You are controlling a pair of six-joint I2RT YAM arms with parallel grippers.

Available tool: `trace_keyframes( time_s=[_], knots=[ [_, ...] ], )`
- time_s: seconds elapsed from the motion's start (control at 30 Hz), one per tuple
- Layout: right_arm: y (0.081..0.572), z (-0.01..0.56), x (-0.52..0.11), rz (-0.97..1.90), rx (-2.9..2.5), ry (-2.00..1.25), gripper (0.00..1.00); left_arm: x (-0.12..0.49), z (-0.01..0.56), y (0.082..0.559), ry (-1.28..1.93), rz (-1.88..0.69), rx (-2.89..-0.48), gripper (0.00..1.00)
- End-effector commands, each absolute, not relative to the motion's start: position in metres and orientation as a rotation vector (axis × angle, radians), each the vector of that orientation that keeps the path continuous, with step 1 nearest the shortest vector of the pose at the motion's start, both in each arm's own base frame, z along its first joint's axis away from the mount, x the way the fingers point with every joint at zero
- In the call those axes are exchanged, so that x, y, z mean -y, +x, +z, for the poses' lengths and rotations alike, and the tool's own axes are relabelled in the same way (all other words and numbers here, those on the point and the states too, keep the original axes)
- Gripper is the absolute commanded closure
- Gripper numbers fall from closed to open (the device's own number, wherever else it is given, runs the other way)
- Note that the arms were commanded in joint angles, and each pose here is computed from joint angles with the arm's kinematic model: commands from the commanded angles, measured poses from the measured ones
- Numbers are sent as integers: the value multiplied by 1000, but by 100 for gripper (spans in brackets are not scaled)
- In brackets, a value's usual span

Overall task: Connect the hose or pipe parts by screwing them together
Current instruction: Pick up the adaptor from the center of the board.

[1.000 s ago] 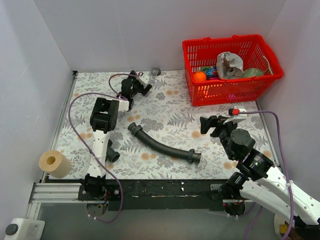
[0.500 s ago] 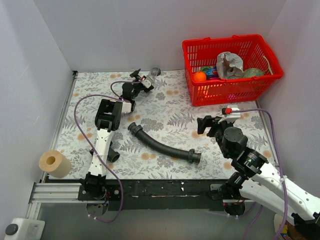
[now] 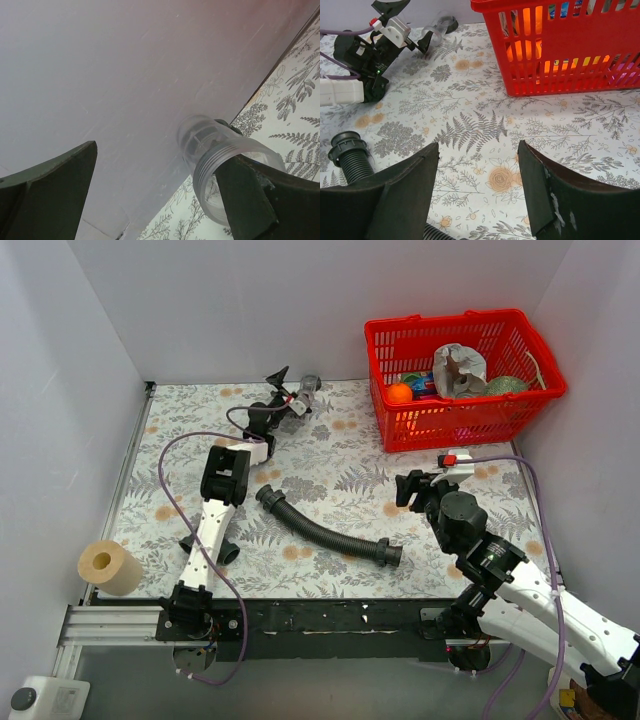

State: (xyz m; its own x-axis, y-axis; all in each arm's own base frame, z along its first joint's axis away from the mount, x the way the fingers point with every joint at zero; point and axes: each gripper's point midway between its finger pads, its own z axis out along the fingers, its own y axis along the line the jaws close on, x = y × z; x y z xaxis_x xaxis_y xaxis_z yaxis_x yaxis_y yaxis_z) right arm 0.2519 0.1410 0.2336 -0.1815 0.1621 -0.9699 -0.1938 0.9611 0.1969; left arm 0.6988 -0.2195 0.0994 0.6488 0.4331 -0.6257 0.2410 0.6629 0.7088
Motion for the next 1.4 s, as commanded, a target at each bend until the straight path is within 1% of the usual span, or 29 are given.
trace_keyframes(
  time_s=[0.0, 0.03, 0.07, 0.1, 0.13, 0.17, 0.2, 0.27, 0.3, 0.33, 0.37, 0.53, 0.6, 0.67, 0.7, 0.73, 0.77, 0.8, 0.9, 0.93, 0.97, 1.0, 1.03, 1.13, 1.2, 1.23, 1.27, 1.3, 1.37],
  knots=[
    [257, 246, -143, 355, -1678, 17, 30, 227, 37, 697, 960, 36, -968, 4],
    [257, 245, -144, 354, -1682, 17, 32, 229, 36, 696, 973, 26, -970, 7],
    [258, 246, -143, 352, -1680, 17, 33, 229, 34, 694, 989, 17, -973, 16],
    [258, 244, -144, 351, -1686, 15, 34, 232, 23, 686, 1032, -22, -979, 21],
    [258, 244, -145, 354, -1687, 14, 36, 233, 20, 684, 1047, -42, -989, 30],
    [259, 245, -145, 358, -1688, 15, 37, 233, 24, 682, 1058, -65, -990, 40],
    [259, 244, -146, 361, -1690, 14, 39, 232, 23, 680, 1069, -80, -995, 58],
    [259, 244, -147, 371, -1694, 18, 43, 234, 24, 674, 1081, -95, -986, 76],
    [259, 245, -147, 377, -1690, 19, 44, 234, 25, 672, 1077, -92, -977, 88],
    [258, 246, -148, 383, -1690, 18, 45, 233, 20, 668, 1076, -92, -975, 92],
    [258, 247, -148, 391, -1688, 23, 46, 232, 33, 667, 1055, -66, -925, 94],
    [255, 254, -146, 414, -1671, 38, 55, 223, 57, 666, 975, -14, -875, 100],
    [254, 256, -146, 422, -1666, 38, 57, 221, 59, 663, 950, -28, -894, 100],
    [253, 257, -147, 432, -1667, 38, 60, 221, 83, 656, 921, -38, -860, 100],
    [253, 257, -147, 433, -1669, 35, 61, 222, 71, 644, 942, -74, -883, 100],
    [252, 256, -147, 434, -1672, 32, 62, 224, 101, 636, 936, -79, -831, 100],
    [252, 255, -148, 433, -1678, 27, 63, 226, 108, 627, 947, -96, -822, 100],
    [252, 255, -148, 435, -1677, 29, 63, 229, 86, 602, 1006, -165, -857, 100],
    [251, 255, -151, 449, -1686, 16, 63, 232, 143, 562, 1035, -204, -763, 100],
    [251, 257, -154, 458, -1684, 13, 62, 232, 136, 539, 1064, -239, -767, 100],
    [252, 259, -156, 472, -1687, 18, 59, 231, 172, 526, 1059, -225, -711, 100],
    [251, 248, -156, 450, -1735, 1, 57, 229, 181, 516, 1062, -223, -691, 100],
    [251, 255, -158, 463, -1736, 6, 54, 228, 181, 498, 1086, -234, -672, 100],
    [251, 242, -160, 445, -1823, 33, 48, 226, 230, 462, 1095, -200, -534, 100],
    [252, 246, -158, 444, -1857, 98, 48, 231, 258, 435, 1134, -224, -440, 100],
    [250, 237, -148, 384, -1903, 119, 49, 232, 265, 425, 1151, -243, -419, 100],
    [249, 245, -145, 376, -1903, 150, 50, 236, 261, 410, 1203, -292, -400, 100],
    [249, 244, -141, 362, -1918, 187, 51, 238, 273, 396, 1223, -332, -380, 100],
    [243, 238, -125, 288, -1954, 232, 53, 246, 269, 369, 1283, -410, -349, 100]
  ],
)
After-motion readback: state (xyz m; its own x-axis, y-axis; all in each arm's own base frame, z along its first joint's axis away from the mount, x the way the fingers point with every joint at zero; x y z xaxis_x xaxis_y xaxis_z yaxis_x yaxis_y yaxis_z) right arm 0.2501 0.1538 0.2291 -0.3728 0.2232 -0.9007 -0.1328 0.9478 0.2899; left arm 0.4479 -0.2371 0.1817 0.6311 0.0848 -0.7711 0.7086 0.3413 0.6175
